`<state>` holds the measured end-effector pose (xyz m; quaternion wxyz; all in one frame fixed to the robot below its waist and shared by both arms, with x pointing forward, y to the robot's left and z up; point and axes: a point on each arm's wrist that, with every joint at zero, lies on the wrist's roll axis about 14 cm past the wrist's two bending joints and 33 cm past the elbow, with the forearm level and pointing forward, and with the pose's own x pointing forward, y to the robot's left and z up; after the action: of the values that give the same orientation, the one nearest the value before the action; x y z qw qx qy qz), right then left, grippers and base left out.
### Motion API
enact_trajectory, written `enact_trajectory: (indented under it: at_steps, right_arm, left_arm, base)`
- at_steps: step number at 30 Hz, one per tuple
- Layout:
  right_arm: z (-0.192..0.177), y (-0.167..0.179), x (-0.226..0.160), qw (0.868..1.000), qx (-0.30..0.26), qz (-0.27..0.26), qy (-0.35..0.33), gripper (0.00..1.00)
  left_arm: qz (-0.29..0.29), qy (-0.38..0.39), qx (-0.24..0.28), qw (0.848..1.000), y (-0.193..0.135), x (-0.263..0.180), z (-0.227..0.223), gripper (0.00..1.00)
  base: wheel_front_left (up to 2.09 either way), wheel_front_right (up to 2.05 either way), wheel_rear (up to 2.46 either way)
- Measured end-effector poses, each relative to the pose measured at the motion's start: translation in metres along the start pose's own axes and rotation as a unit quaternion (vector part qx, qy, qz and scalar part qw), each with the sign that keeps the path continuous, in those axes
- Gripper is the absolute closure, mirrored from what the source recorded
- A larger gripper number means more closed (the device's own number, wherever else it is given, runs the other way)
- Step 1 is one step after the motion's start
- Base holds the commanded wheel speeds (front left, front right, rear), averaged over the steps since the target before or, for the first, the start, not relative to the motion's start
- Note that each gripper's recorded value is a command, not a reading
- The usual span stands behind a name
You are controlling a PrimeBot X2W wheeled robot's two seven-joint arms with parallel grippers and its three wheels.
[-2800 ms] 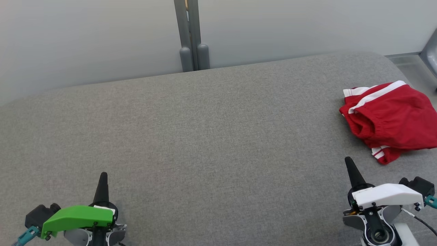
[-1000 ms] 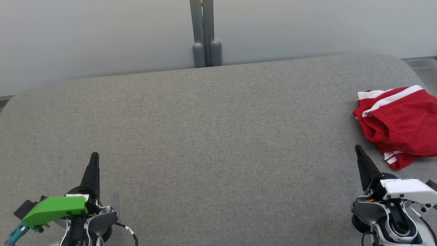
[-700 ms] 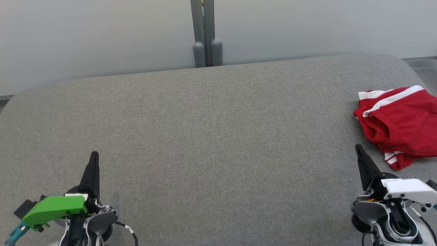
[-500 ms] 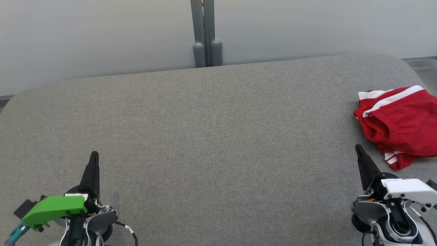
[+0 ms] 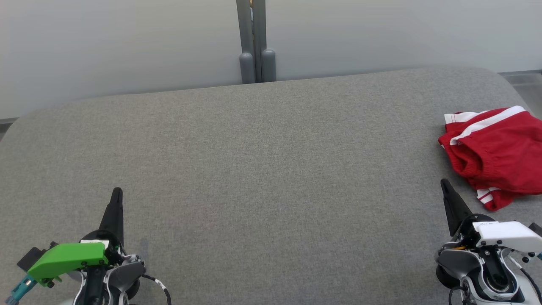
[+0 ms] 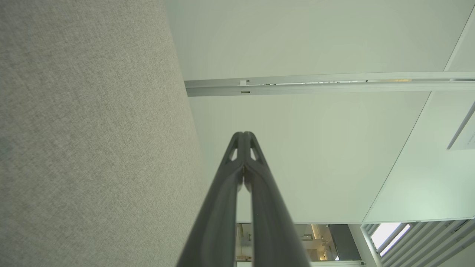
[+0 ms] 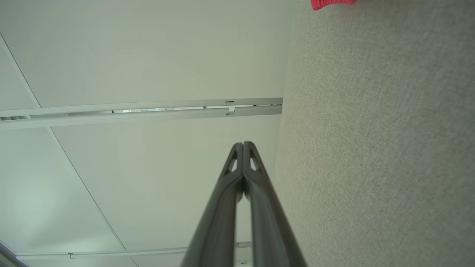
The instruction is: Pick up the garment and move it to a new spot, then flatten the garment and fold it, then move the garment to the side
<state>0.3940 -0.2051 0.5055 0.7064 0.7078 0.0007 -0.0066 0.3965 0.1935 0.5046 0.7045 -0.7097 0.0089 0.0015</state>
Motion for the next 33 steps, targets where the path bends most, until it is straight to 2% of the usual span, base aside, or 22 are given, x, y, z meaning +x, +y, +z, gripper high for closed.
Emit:
enact_trajectory:
  at_steps: [33]
  right_arm:
    - [0.0, 0.0, 0.0, 1.0, 0.0, 0.0, 0.0, 1.0]
  left_arm:
    - [0.0, 0.0, 0.0, 1.0, -0.0002, 0.0, 0.0001, 1.0]
  base:
    - [0.0, 0.0, 0.0]
